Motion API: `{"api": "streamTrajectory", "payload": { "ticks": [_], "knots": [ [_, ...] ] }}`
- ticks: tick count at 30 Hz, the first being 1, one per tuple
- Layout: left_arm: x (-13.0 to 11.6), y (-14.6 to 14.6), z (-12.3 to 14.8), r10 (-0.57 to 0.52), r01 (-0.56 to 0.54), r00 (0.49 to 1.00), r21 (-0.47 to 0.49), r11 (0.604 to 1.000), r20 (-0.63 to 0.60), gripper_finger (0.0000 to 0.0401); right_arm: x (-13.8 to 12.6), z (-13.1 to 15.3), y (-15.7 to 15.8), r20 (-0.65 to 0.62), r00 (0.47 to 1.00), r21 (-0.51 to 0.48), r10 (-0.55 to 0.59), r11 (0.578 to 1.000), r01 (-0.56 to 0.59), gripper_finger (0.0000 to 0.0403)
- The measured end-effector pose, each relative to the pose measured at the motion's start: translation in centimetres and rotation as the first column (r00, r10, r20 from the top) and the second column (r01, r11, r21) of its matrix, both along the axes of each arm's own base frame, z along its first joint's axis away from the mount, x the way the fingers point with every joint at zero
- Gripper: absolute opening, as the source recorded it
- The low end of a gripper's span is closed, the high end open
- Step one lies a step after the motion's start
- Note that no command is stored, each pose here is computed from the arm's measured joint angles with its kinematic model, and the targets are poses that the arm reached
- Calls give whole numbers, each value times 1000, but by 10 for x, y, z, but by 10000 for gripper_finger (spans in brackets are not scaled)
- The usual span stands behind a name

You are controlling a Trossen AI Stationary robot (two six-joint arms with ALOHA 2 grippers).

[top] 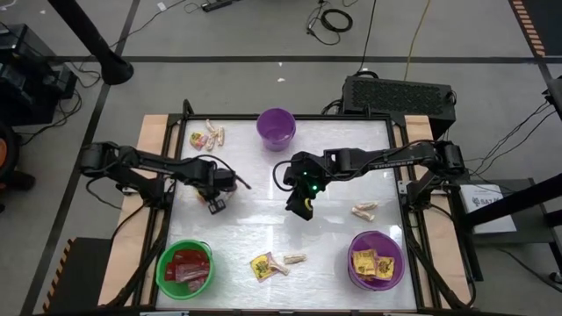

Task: Sort candy by brand, put in halloween buckets
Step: Put the yellow candy into the bottom purple bucket

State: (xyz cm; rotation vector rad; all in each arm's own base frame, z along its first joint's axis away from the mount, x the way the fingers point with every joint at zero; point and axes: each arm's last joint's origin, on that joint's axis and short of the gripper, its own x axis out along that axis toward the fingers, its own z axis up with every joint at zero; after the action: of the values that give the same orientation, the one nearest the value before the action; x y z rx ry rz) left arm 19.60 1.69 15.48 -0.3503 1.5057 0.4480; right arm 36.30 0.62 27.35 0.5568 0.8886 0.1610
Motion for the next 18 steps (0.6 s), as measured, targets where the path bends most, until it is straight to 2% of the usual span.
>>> {"api": "streamTrajectory", "payload": {
  "ticks": [7, 12, 15, 16, 18],
  "knots": [
    [23, 1, 43, -83, 83, 986, 5, 997, 141, 2, 0, 0, 0, 7, 1000, -13, 13, 1000, -13, 109],
    [48, 2, 86, -167, 165, 932, 31, 986, 323, 1, 3, 3, -3, 82, 994, -91, 71, 994, -63, 109],
    [63, 2, 112, -284, 279, 842, 81, 957, 459, 1, 6, 5, -7, 152, 978, -235, 143, 966, -105, 109],
    [67, 1, 119, -322, 318, 804, 97, 943, 500, 1, 7, 6, -7, 178, 967, -300, 182, 946, -123, 109],
    [73, 0, 131, -366, 369, 739, 114, 922, 566, 1, 10, 9, -9, 223, 934, -451, 281, 879, -157, 109]
  ]
}}
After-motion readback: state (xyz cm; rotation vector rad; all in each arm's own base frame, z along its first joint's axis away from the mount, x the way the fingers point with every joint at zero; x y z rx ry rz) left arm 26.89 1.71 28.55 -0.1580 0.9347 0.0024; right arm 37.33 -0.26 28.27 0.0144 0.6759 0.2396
